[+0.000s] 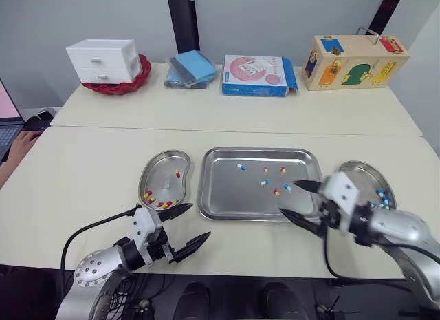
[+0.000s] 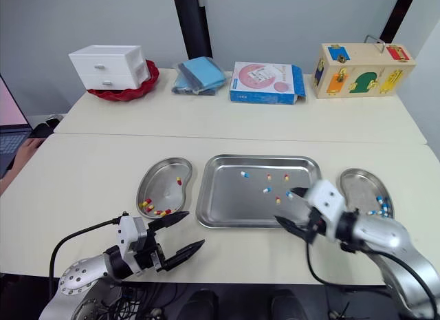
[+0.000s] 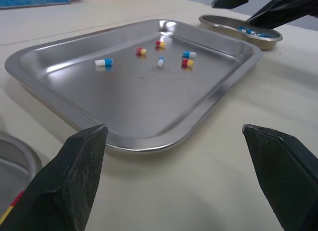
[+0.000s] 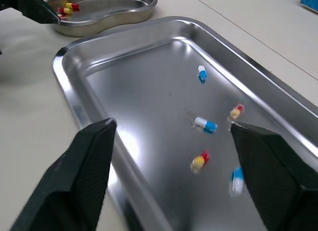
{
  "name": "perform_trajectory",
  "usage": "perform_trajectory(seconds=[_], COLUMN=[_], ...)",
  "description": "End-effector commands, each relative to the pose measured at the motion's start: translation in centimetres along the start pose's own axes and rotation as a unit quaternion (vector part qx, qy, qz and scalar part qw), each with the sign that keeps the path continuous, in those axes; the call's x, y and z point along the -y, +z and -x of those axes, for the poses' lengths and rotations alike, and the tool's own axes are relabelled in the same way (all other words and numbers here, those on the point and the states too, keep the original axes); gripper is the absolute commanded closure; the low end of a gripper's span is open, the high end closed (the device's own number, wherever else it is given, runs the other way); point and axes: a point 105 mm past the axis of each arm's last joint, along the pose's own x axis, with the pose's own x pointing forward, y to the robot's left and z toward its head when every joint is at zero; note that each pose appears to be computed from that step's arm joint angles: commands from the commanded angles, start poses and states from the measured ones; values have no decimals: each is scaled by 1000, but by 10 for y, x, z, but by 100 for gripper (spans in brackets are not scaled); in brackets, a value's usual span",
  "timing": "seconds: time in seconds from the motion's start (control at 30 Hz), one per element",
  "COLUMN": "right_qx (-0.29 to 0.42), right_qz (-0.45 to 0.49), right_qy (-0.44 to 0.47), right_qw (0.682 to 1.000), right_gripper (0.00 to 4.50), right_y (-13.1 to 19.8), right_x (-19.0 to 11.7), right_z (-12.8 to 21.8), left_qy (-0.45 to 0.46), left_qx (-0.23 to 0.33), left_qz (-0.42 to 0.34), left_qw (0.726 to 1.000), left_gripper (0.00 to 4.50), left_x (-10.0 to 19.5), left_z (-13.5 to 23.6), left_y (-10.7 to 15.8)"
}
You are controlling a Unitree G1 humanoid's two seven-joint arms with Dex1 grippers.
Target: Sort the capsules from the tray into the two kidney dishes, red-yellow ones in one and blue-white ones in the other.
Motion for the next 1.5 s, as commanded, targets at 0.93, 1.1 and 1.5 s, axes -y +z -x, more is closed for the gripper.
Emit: perform_trajectory(seconds=[0.93, 1.1, 1.5], right_qx=[-115, -111, -37], right_qz=[53, 84, 63], right_qy=[12, 19, -11], right_qw=[992, 990, 997], right_gripper=[304, 415, 449], right_y=[8, 11, 41], right_x=[38, 35, 29], right_z=[-137, -136, -38], left_qy=[-4, -16, -149], left_qx=[16, 21, 37], left_qz=[-21, -20, -26], left_qw=[1000, 999, 988], left_gripper=[0, 0, 0], left_x=[10, 11, 23], left_z=[-12, -13, -13], left_y=[16, 17, 26])
